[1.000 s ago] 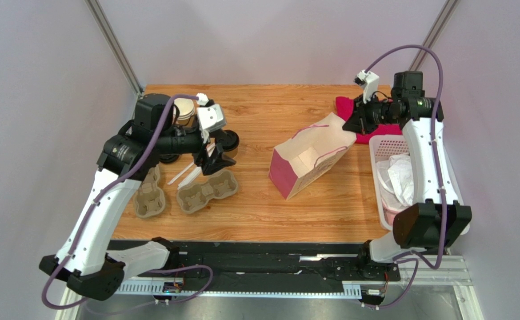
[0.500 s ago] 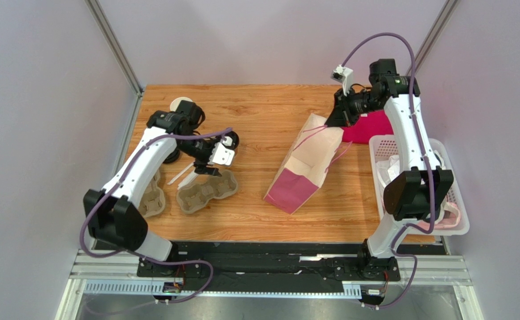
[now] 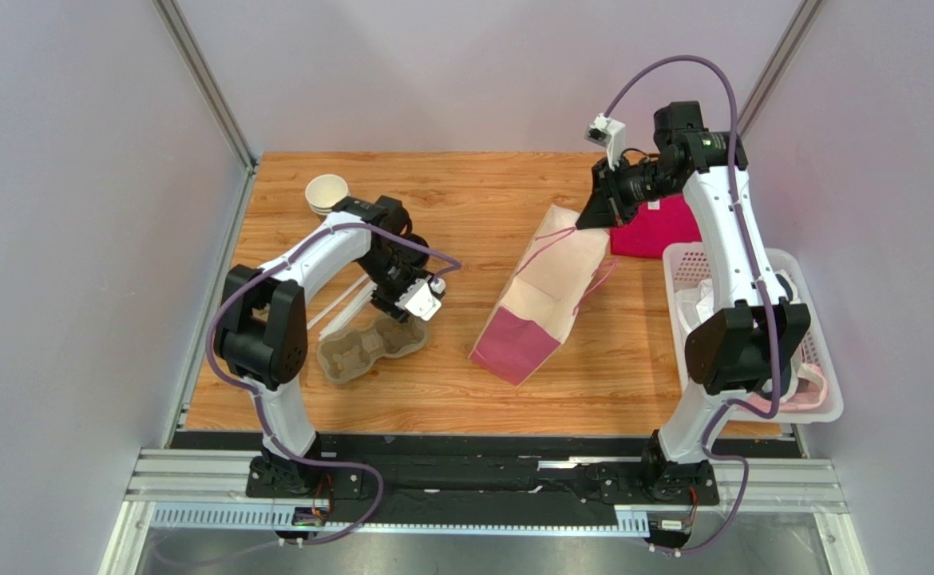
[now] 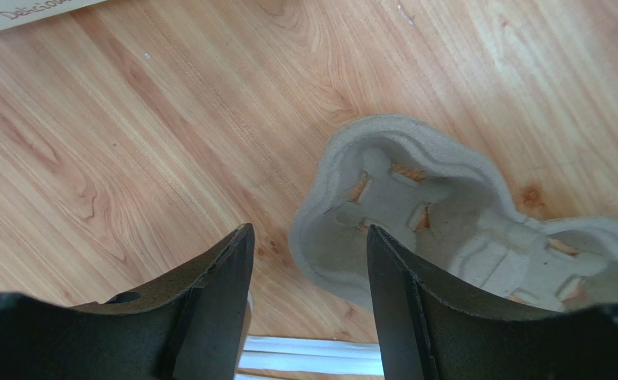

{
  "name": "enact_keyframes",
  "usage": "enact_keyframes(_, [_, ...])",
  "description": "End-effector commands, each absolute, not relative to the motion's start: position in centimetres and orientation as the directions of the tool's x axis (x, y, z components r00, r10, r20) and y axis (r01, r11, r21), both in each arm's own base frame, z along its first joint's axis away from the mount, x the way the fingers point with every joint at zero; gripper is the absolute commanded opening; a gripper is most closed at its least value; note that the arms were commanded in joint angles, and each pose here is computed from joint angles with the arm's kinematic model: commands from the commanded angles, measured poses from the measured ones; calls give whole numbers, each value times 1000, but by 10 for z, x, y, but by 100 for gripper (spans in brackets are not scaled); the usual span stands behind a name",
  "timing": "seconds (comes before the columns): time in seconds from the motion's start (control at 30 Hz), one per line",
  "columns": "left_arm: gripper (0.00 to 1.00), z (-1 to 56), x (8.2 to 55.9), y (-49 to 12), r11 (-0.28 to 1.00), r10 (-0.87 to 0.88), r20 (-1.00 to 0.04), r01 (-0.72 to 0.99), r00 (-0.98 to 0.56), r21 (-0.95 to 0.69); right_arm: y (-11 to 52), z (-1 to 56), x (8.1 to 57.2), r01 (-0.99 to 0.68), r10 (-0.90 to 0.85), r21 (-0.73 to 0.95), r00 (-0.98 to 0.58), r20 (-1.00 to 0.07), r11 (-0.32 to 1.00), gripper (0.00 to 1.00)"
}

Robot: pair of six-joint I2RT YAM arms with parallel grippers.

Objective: Pack the takeout coffee

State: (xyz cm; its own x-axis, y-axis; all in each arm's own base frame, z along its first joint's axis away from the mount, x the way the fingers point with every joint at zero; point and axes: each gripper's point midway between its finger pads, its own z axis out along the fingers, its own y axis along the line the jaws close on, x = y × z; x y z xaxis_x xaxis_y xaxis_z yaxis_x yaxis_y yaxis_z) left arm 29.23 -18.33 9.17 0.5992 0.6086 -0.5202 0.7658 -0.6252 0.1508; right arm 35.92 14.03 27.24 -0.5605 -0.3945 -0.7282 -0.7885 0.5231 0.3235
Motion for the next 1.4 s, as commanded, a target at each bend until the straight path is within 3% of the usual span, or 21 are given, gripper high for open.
enact_keyframes(0.0, [63, 89, 308, -195, -701, 534, -462, 676, 708, 225, 144, 283, 363, -794, -391, 314, -548, -739, 520, 0])
enact_keyframes(0.47, [48, 54, 308, -189, -767, 540, -427, 633, 726, 108, 140, 281, 363, -792, -408, 301, -551, -728, 531, 0])
enact_keyframes(0.7, [10, 62, 291, -190, -775, 538, -444, 627, 716, 73, 140, 281, 363, -800, -420, 292, -541, -728, 525, 0])
enact_keyframes(0.87, [1, 82, 276, -194, -748, 555, -461, 658, 692, 87, 144, 285, 364, -811, -428, 279, -525, -736, 514, 0])
enact_keyframes(1.1, [0, 103, 299, -205, -508, 733, -478, 857, 484, 87, 150, 287, 362, -832, -454, 260, -498, -739, 490, 0])
enact_keyframes(1.37, [0, 139, 323, -206, -233, 800, -550, 969, 239, 82, 156, 279, 353, -861, -513, 240, -467, -720, 448, 0])
